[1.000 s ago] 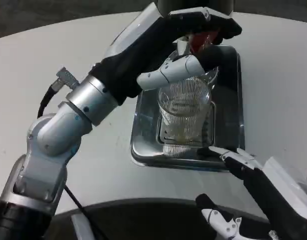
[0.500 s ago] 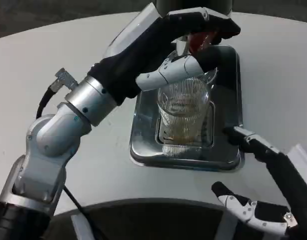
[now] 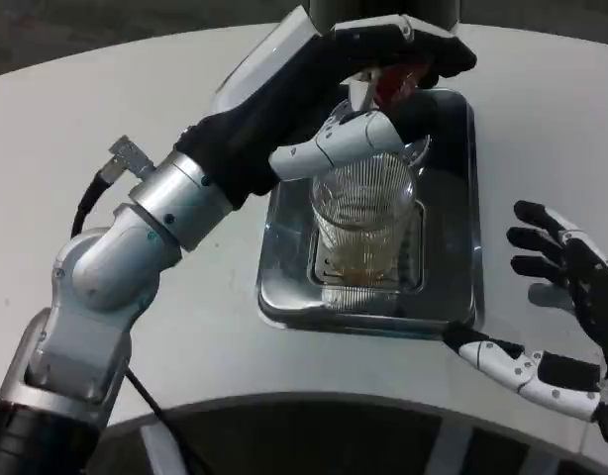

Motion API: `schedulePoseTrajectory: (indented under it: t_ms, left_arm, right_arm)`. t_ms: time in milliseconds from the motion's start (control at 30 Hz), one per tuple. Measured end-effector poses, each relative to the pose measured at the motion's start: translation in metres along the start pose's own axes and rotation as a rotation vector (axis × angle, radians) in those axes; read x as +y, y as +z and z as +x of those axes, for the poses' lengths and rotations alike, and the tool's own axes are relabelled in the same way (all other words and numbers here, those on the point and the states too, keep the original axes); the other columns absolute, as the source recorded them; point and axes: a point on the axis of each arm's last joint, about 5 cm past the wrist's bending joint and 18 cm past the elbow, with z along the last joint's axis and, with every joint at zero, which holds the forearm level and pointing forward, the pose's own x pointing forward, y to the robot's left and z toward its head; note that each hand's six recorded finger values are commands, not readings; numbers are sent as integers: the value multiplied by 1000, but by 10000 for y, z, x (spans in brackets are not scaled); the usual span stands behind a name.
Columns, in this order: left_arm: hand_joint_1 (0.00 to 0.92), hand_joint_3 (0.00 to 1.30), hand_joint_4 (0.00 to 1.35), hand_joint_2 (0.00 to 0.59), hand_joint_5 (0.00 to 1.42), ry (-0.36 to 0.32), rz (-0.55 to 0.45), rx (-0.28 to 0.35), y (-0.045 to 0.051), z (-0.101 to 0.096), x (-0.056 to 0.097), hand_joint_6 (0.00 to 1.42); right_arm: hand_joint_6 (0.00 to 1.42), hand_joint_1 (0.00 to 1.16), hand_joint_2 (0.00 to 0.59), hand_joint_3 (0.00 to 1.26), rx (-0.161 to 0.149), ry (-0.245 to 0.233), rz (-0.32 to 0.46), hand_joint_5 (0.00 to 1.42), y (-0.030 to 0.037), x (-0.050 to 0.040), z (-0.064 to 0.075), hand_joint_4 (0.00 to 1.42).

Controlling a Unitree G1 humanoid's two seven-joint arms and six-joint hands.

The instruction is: Grasp the cup under the faucet to collect the drink, then remove the cup.

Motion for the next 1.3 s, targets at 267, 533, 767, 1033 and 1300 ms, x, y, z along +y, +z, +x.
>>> schedulePoseTrajectory:
  t_ms: [267,533,767,1033,1300]
  left_arm:
    - [0,444,366,54,424,-2,17,1,11,2,-6,311]
    - [0,444,366,54,424,3,19,1,12,5,-13,311]
    - [0,444,366,54,424,4,19,2,12,6,-19,311]
    - [0,444,366,54,424,12,22,2,14,9,-23,311]
    - [0,444,366,54,424,12,19,2,13,16,-34,311]
  right_arm:
    - [277,953,164,144,-79,-40,109,237,-127,119,85,174]
    - [271,941,154,133,-79,-60,190,235,-291,274,152,161]
    - [274,930,151,132,-87,-73,212,235,-414,418,286,161]
    - [282,924,148,132,-99,-94,222,238,-463,509,417,171]
    - [285,921,146,122,-106,-88,233,248,-478,628,560,184]
